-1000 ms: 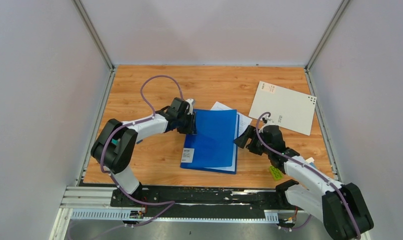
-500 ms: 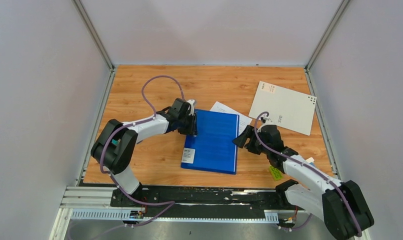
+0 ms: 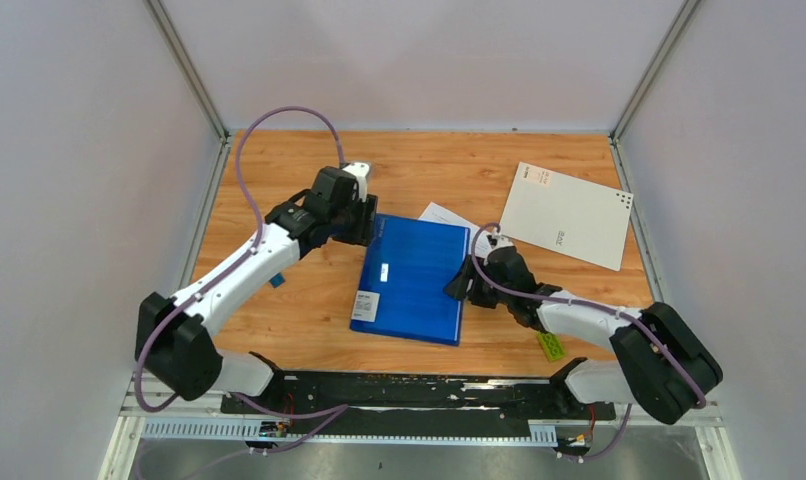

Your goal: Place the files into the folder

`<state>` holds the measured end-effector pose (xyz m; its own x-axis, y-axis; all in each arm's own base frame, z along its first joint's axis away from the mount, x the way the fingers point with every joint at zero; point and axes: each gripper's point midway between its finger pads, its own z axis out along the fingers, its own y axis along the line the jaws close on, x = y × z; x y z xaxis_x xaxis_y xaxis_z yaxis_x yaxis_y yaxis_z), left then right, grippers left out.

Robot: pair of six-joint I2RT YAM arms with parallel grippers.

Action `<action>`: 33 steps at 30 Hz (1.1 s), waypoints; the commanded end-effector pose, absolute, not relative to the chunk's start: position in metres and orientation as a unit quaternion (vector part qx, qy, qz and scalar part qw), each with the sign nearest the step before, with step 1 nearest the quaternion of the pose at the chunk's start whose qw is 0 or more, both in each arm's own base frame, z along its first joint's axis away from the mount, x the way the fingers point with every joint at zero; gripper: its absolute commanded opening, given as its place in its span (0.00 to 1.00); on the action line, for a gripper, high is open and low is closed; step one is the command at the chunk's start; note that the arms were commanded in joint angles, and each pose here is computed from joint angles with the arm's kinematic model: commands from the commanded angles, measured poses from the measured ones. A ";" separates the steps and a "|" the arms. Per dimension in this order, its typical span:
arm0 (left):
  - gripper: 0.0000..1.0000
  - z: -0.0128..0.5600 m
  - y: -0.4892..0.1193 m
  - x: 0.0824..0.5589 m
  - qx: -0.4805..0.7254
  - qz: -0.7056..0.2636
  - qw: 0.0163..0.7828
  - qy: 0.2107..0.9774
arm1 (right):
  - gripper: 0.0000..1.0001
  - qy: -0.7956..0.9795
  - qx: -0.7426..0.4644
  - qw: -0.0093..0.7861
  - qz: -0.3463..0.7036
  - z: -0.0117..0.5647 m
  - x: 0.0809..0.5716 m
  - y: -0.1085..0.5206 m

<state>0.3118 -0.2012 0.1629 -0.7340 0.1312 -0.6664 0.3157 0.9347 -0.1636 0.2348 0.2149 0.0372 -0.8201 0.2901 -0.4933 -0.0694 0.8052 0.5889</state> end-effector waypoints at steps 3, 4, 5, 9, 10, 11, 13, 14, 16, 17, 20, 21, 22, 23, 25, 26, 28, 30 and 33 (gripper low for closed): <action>0.60 0.183 -0.167 0.298 0.118 -0.115 0.373 0.913 | 0.55 0.871 0.048 0.329 0.362 0.069 0.263 0.273; 0.60 0.181 -0.164 0.296 0.114 -0.115 0.374 0.913 | 0.54 0.866 0.047 0.332 0.370 0.073 0.270 0.281; 0.61 0.178 -0.162 0.295 0.110 -0.116 0.374 0.914 | 0.54 0.864 0.046 0.332 0.377 0.073 0.277 0.290; 0.62 0.157 -0.154 0.288 0.103 -0.124 0.352 0.922 | 0.52 0.854 0.041 0.320 0.408 0.072 0.304 0.328; 0.62 0.153 -0.154 0.286 0.103 -0.128 0.344 0.924 | 0.51 0.852 0.038 0.318 0.414 0.071 0.310 0.336; 0.62 0.148 -0.155 0.283 0.106 -0.134 0.335 0.927 | 0.51 0.848 0.033 0.322 0.420 0.078 0.319 0.345; 0.61 0.142 -0.158 0.279 0.113 -0.143 0.323 0.929 | 0.50 0.849 0.022 0.324 0.416 0.081 0.328 0.354; 0.60 0.140 -0.159 0.278 0.113 -0.147 0.321 0.929 | 0.50 0.851 0.018 0.327 0.411 0.084 0.331 0.355; 0.60 0.136 -0.164 0.278 0.113 -0.158 0.316 0.929 | 0.52 0.853 0.011 0.338 0.398 0.092 0.335 0.350; 0.59 0.133 -0.166 0.278 0.111 -0.161 0.312 0.930 | 0.54 0.854 0.012 0.343 0.391 0.096 0.336 0.345; 0.56 0.123 -0.180 0.282 0.105 -0.190 0.295 0.930 | 0.60 0.864 0.019 0.339 0.372 0.098 0.337 0.322; 0.54 0.122 -0.189 0.283 0.106 -0.210 0.289 0.928 | 0.63 0.868 0.022 0.339 0.363 0.097 0.337 0.313; 0.52 0.116 -0.195 0.285 0.102 -0.222 0.280 0.928 | 0.67 0.872 0.026 0.338 0.352 0.094 0.336 0.303; 0.51 0.114 -0.202 0.289 0.100 -0.232 0.277 0.927 | 0.69 0.876 0.032 0.340 0.340 0.094 0.335 0.292; 0.48 0.109 -0.213 0.298 0.098 -0.244 0.273 0.925 | 0.73 0.886 0.051 0.337 0.313 0.087 0.332 0.270; 0.47 0.107 -0.219 0.303 0.100 -0.245 0.271 0.925 | 0.76 0.889 0.062 0.335 0.305 0.085 0.330 0.260; 0.46 0.103 -0.228 0.313 0.110 -0.241 0.266 0.927 | 0.80 0.892 0.086 0.330 0.297 0.080 0.325 0.245; 0.46 0.097 -0.234 0.323 0.118 -0.231 0.258 0.931 | 0.85 0.893 0.103 0.328 0.289 0.074 0.317 0.235; 0.44 0.081 -0.234 0.337 0.115 -0.210 0.249 0.938 | 0.88 0.899 0.122 0.323 0.271 0.065 0.309 0.223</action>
<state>0.3074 -0.2180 0.0685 -0.8852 0.1181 -0.4500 0.2896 0.8968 -0.3344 0.3222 0.2382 0.0750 -0.7618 0.3698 -0.5319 -0.0252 0.8035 0.5948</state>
